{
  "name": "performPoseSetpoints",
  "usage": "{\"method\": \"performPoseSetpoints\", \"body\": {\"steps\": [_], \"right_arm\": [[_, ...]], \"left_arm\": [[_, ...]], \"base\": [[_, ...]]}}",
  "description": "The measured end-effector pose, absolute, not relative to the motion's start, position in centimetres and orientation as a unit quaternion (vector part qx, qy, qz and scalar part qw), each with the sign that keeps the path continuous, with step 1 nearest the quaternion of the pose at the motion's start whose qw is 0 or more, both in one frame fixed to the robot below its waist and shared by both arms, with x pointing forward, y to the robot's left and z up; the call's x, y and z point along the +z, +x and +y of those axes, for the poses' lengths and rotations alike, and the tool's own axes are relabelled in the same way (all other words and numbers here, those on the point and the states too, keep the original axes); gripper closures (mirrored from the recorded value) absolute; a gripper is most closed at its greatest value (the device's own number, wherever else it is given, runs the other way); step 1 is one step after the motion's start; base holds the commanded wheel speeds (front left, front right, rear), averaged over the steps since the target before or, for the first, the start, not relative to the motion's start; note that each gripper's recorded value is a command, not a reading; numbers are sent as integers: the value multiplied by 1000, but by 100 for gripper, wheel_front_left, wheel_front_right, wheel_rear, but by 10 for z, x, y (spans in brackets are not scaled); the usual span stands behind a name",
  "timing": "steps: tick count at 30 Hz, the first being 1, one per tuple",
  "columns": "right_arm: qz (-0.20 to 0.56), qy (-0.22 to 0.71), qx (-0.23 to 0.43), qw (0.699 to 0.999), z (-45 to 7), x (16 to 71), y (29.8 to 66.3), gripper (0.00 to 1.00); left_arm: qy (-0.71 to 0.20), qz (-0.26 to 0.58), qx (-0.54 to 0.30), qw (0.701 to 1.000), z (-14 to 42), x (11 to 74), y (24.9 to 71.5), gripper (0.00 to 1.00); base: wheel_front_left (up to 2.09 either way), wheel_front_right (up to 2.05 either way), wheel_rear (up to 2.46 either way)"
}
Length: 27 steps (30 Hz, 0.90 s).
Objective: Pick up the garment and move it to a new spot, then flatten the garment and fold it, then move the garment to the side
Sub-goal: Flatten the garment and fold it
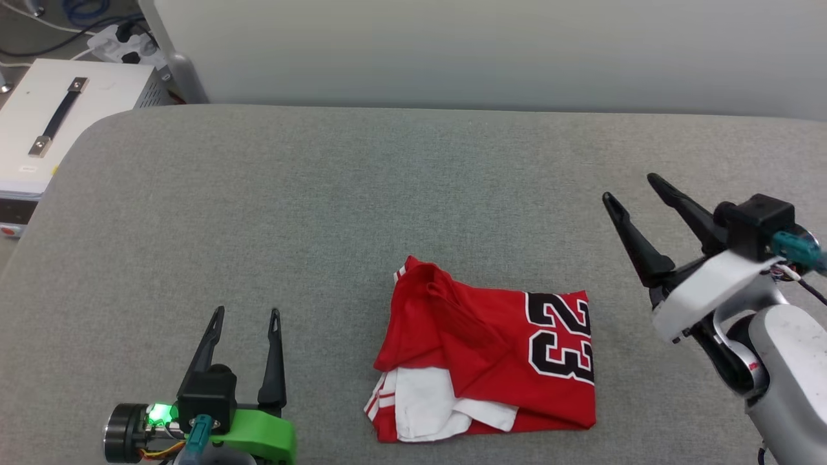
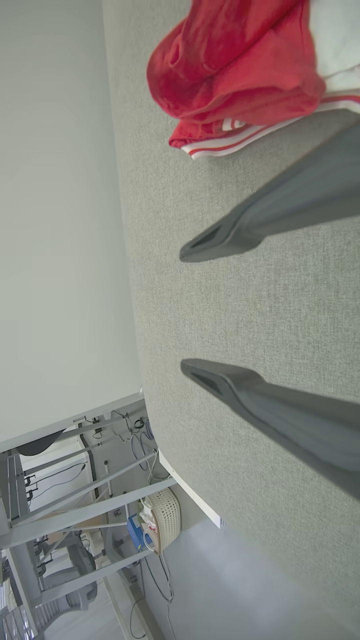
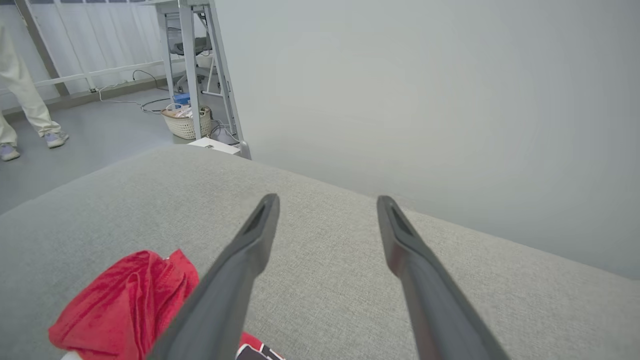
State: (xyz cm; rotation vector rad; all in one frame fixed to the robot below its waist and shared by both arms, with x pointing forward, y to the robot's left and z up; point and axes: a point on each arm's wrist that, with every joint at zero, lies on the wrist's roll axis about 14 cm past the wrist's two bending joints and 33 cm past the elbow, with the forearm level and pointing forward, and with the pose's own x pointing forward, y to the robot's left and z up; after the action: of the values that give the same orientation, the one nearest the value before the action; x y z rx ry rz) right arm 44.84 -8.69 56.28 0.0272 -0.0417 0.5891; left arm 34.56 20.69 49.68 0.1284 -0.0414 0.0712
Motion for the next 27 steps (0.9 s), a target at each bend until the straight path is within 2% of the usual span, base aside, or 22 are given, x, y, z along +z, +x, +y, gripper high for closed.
{"method": "performPoseSetpoints", "body": {"steps": [5,10,17,27], "right_arm": [[-99,3,229,968,-117,578,435,0],[-139,15,172,975,-135,586,415,0],[-158,25,121,980,-148,587,384,0],[-138,36,83,986,-159,571,352,0]], "left_arm": [[65,-29,25,997,202,502,345,0],[67,-39,21,997,199,507,344,0],[68,-49,19,996,198,513,340,0],[66,-53,12,996,193,515,335,0]], "base": [[0,0,0],[0,0,0],[0,0,0],[0,0,0]]}}
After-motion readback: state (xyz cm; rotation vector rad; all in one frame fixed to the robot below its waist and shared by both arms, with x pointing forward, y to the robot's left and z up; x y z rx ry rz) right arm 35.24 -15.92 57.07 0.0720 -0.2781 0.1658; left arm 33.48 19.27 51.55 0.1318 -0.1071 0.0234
